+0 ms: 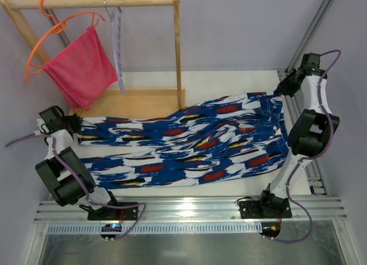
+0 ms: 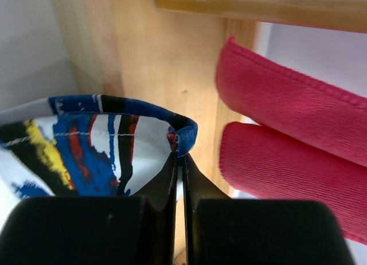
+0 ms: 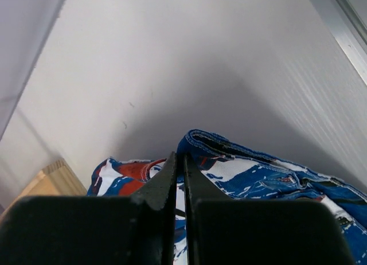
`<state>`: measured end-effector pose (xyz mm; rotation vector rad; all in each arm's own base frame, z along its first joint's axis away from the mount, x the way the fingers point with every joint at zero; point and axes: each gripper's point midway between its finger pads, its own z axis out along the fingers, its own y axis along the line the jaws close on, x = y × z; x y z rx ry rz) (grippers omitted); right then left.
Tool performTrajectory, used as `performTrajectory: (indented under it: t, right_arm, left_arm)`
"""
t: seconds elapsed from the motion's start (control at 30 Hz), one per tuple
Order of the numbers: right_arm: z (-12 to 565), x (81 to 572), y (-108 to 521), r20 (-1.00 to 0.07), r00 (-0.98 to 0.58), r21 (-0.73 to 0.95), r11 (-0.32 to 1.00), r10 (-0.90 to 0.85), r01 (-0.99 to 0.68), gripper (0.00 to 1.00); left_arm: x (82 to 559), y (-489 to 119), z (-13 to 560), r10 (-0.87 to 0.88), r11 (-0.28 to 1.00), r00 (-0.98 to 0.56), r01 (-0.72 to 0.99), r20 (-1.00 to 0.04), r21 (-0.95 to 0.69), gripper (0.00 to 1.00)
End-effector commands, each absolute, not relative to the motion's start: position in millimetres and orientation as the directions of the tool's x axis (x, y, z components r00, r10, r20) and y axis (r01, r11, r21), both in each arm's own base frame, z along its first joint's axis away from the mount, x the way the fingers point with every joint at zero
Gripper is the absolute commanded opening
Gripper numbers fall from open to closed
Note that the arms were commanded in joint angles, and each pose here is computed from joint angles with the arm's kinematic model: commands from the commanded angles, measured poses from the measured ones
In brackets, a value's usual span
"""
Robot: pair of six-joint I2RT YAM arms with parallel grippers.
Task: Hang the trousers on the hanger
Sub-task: Fold the trousers
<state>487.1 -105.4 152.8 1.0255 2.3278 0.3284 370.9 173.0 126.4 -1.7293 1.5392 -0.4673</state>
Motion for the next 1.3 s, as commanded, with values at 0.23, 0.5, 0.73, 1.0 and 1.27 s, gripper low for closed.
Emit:
performTrajectory:
  t: [0.23,0.5,0.73,1.0,1.27]
  right_arm:
    - [255,465,-124,-0.574,-0.395,0.591,0.697,0.717,0.407,0.04]
    - [232,445,-145,-0.524,-0.338,0.666,0.623,0.782,0.411,0.04]
    - [214,424,-143,-0.512,-0.314,0.670,0.601,0.799,0.436,0.04]
    - [198,379,-170,-0.478,-0.200,0.677,0.504,0.855,0.536,0.04]
    - [205,364,-187,-0.441,-0.117,0.726,0.431,0.890,0.536,0.04]
  left_arm:
    - [367,189,198,-0.950,0.098,0.217,-0.480,-0.226,-0.872,0.00]
    - [313,206,210,-0.923,0.080,0.298,-0.469,-0.243,-0.879,0.00]
    - [287,190,198,-0.919,0.059,0.318,-0.475,-0.233,-0.878,0.00]
    - [245,179,180,-0.880,-0.029,0.409,-0.554,-0.242,-0.832,0.00]
    - [231,181,183,-0.861,-0.065,0.440,-0.592,-0.255,-0.803,0.00]
